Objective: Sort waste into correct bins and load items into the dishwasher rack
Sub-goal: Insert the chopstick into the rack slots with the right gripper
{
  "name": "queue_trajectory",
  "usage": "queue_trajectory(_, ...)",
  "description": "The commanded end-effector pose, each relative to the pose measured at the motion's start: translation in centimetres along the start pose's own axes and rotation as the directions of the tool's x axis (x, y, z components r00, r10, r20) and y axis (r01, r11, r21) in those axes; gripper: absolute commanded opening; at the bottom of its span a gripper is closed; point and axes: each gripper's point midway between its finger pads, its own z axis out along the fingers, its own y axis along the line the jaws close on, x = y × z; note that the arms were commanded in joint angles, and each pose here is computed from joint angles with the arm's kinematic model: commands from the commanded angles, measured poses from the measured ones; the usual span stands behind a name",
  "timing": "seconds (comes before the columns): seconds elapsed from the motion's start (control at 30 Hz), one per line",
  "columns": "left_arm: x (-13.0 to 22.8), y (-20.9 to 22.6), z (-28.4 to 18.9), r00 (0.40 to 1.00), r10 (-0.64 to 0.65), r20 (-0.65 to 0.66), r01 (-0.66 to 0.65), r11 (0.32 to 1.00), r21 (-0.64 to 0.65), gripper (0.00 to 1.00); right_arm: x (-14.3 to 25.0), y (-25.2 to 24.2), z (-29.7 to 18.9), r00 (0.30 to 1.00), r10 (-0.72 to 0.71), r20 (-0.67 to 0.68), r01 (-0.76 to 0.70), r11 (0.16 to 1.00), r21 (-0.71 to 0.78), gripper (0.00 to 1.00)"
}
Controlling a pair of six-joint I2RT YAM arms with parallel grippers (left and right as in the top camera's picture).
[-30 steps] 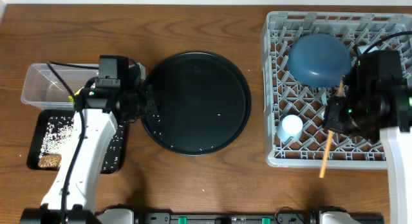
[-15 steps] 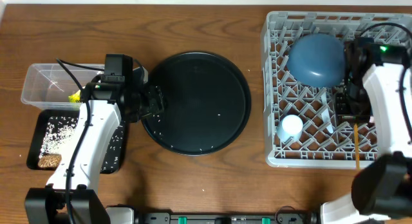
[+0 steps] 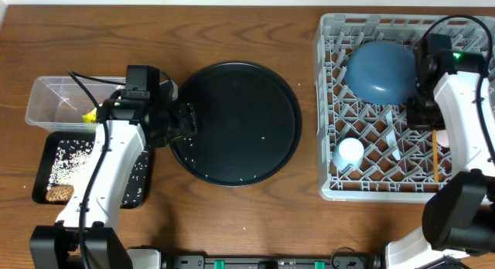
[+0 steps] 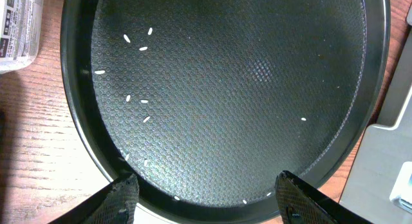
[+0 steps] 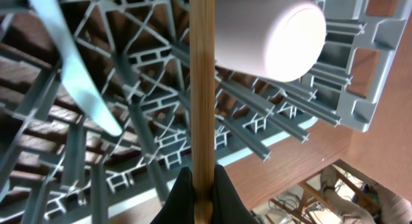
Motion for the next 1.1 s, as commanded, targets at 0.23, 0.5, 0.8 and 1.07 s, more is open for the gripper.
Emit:
queue_trajectory(0.23,-0.3,0.2,0.0,1.0,0.006,0.006,-0.006,1.0,-0.009,0.7,-2.0,-0.4,1.8,0.997,-0.025,0.07,0.03,0.997,-0.065,0.01)
queue_trajectory(0.5,-0.3,0.2,0.0,1.0,0.005,0.002,-0.004,1.0,-0.011,0.7,-4.1,0.8,1.7,0.974,-0.144,0.175,0.165,0.98,-0.113,0.01)
queue_trajectory(0.8,-0.3,0.2,0.0,1.0,0.005,0.002,-0.004,1.0,-0.011,0.7,-3.4,1.1,2.9,0.985,-0.093,0.146,0.111,0.986,-0.126,0.01)
queue_trajectory(1.07,-0.2,0.2,0.0,1.0,0.004,0.002,-0.004,1.0,-0.011,0.7,-3.8,2.1,5.0,0.983,-0.057,0.174,0.079,0.989,-0.124,0.01)
